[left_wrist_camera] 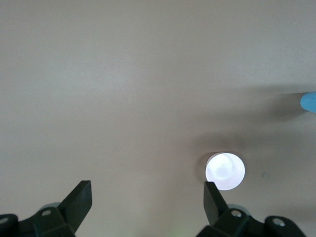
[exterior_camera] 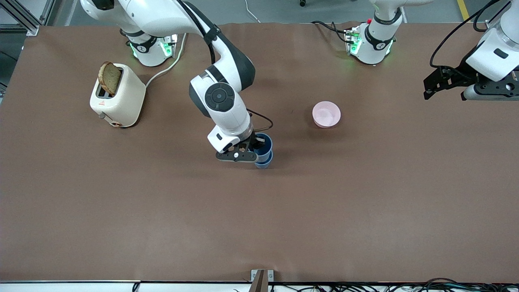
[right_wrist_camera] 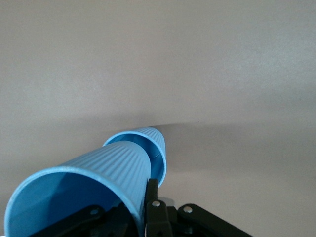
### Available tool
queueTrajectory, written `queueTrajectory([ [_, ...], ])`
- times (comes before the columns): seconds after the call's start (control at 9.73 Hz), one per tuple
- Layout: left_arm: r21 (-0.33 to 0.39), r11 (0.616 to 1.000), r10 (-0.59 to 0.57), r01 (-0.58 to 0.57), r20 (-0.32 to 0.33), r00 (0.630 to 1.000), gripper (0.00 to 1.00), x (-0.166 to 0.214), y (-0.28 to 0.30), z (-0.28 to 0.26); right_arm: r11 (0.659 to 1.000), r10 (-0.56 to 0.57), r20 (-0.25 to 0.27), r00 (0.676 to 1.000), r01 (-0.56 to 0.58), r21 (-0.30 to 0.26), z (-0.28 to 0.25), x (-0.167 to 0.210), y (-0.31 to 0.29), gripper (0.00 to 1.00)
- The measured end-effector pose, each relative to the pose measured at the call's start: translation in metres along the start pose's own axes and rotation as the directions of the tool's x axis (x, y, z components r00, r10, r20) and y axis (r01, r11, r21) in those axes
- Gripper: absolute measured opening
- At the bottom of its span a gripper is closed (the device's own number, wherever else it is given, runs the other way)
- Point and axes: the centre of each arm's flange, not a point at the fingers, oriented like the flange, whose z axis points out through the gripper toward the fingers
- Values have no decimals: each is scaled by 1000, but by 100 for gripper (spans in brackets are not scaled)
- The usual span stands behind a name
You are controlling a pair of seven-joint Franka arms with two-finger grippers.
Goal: Stack blue cups with both arms
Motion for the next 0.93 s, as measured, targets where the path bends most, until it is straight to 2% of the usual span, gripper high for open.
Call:
queueTrajectory([
  [0.62, -1, 1000, -4, 4, 9, 1000, 100, 3, -2, 5, 1000, 3, 22, 1000, -3, -25, 26, -1, 4, 6],
  [0.82, -1, 1000, -4, 4, 14, 1000, 100, 4, -2, 7, 1000, 3, 16, 1000, -2, -22, 26, 0, 4, 16],
  [0.93, -1, 1000, -4, 4, 15, 1000, 100, 4, -2, 8, 1000, 3, 13, 1000, -2, -19, 25, 0, 3, 32],
])
